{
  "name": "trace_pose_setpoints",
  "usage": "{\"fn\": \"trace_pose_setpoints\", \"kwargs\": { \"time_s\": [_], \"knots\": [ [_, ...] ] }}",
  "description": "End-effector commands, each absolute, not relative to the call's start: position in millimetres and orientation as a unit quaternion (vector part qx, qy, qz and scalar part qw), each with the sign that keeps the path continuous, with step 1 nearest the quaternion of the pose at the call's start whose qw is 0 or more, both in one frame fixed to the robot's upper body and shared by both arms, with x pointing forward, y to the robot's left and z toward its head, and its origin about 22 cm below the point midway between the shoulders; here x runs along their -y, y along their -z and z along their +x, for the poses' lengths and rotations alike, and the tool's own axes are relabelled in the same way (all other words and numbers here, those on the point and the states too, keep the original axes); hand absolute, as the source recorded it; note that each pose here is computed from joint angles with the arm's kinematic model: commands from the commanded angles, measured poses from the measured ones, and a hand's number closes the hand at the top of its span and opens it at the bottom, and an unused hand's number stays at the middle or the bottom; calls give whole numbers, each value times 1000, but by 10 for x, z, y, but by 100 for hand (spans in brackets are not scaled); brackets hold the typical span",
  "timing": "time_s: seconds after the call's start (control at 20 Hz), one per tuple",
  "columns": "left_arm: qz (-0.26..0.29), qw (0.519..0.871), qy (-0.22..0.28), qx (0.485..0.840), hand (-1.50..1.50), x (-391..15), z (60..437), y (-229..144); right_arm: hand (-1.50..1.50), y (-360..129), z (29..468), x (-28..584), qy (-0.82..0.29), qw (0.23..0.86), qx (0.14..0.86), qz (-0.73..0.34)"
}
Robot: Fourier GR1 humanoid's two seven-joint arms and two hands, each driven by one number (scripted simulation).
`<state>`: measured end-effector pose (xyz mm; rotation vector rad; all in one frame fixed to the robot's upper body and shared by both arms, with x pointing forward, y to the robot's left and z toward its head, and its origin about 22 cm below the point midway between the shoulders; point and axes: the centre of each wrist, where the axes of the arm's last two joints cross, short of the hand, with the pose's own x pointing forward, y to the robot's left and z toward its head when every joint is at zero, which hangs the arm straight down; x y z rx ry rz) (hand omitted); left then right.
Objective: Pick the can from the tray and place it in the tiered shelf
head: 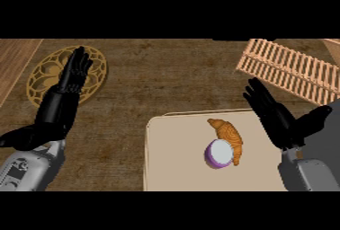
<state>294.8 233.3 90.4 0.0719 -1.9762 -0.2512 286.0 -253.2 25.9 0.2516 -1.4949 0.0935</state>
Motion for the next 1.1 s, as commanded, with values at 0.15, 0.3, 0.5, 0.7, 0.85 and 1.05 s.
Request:
{"fn": "trace_pose_setpoints", "kwargs": {
  "time_s": [0.15, 0.3, 0.5, 0.7, 0.85, 1.05],
  "knots": [
    [61, 632, 120, 763, 0, -2449, 2890, -420, -150, -816, 3203, 2500, -162, 687, 694, 139],
    [53, 655, 106, 747, 0, -2400, 2834, -353, -150, -123, 3006, 2110, 137, 702, 627, 308],
    [51, 687, 116, 716, 0, -2354, 2781, -210, 150, -749, 3155, 2959, -191, 672, 703, -132],
    [49, 701, 112, 703, 0, -2258, 2810, -144, -150, -10, 3054, 2667, -55, 650, 747, -128],
    [53, 692, 120, 710, 0, -2289, 2939, -245, -150, 229, 3035, 2767, 2, 628, 775, -70],
    [58, 693, 122, 708, 0, -2323, 2865, -193, -150, -62, 2990, 2956, -90, 635, 767, 23]
  ]
}}
